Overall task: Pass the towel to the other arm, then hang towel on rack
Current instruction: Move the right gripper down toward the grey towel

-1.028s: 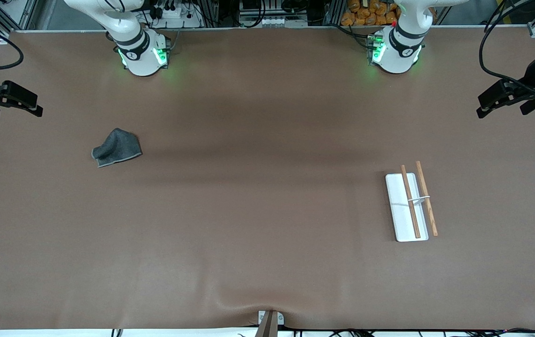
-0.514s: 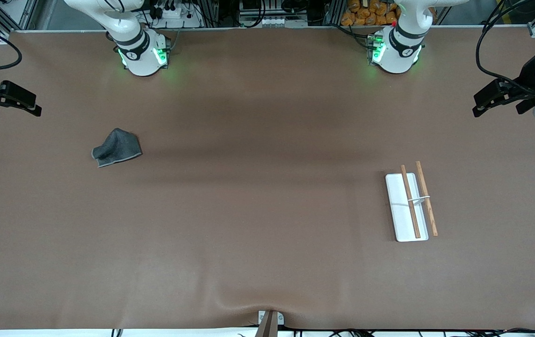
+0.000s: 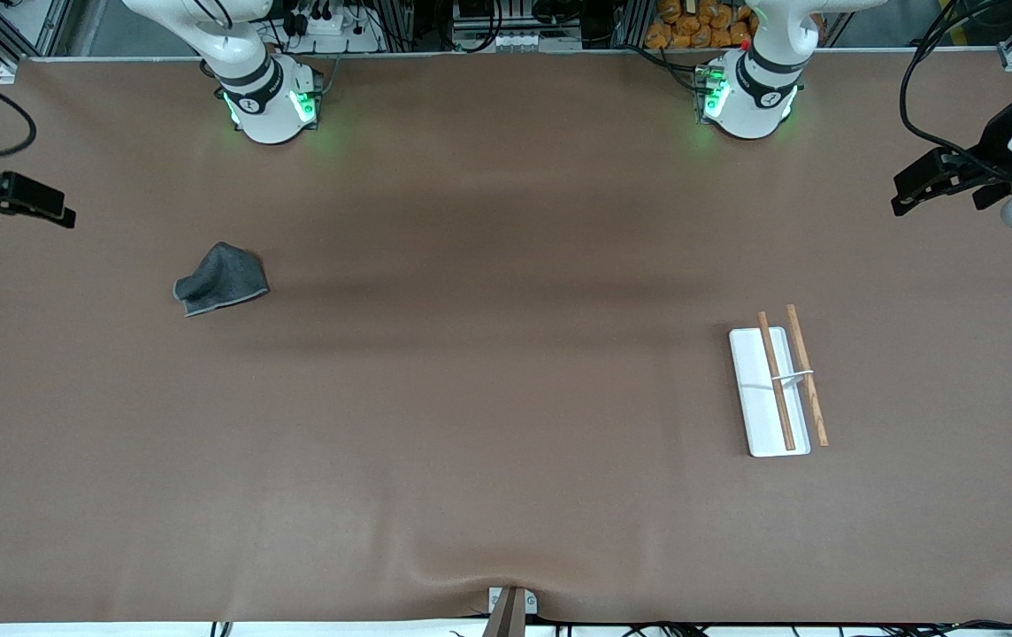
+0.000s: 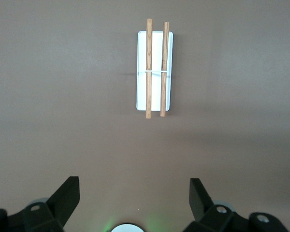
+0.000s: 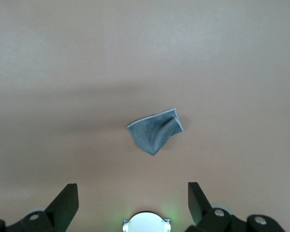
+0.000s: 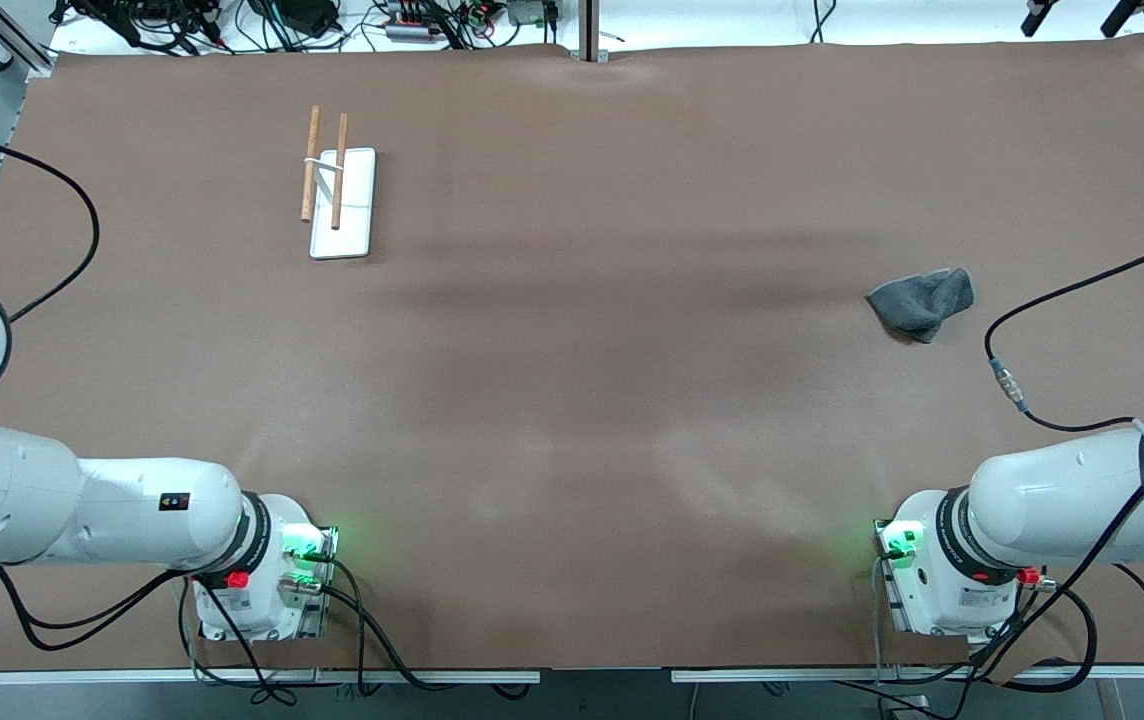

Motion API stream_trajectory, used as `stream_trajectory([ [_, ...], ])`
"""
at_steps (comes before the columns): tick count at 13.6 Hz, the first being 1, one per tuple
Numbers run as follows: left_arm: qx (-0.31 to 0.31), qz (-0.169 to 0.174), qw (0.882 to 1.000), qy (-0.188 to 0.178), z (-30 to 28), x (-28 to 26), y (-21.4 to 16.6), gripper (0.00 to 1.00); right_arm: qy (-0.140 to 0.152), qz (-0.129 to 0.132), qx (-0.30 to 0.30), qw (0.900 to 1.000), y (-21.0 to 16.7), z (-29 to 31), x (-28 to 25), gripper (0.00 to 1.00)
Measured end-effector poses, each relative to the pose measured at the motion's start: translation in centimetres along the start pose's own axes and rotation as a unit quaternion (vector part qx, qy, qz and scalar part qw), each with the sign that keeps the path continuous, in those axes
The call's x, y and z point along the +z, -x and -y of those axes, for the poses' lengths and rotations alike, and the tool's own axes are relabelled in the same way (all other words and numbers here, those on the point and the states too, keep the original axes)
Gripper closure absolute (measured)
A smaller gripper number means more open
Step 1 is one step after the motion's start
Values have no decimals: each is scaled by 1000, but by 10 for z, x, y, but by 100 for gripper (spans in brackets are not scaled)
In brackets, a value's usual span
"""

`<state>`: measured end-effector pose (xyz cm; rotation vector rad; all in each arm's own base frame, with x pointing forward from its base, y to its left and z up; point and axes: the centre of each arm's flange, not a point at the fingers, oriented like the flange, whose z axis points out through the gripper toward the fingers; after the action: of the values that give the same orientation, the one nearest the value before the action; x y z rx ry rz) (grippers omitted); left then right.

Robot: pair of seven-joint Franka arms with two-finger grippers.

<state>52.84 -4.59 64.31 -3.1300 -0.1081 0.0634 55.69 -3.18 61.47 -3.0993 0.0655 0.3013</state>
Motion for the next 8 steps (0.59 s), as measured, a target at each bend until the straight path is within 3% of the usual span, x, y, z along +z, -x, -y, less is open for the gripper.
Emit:
stream_trajectory([
  [4, -1, 0, 1000, 0, 1, 0, 0, 0, 3, 57, 2, 998, -11, -3, 33, 0],
  [8, -1, 1, 1000, 0, 1, 0, 0, 0, -4, 81, 34, 996, -18, -43, 69, 0],
])
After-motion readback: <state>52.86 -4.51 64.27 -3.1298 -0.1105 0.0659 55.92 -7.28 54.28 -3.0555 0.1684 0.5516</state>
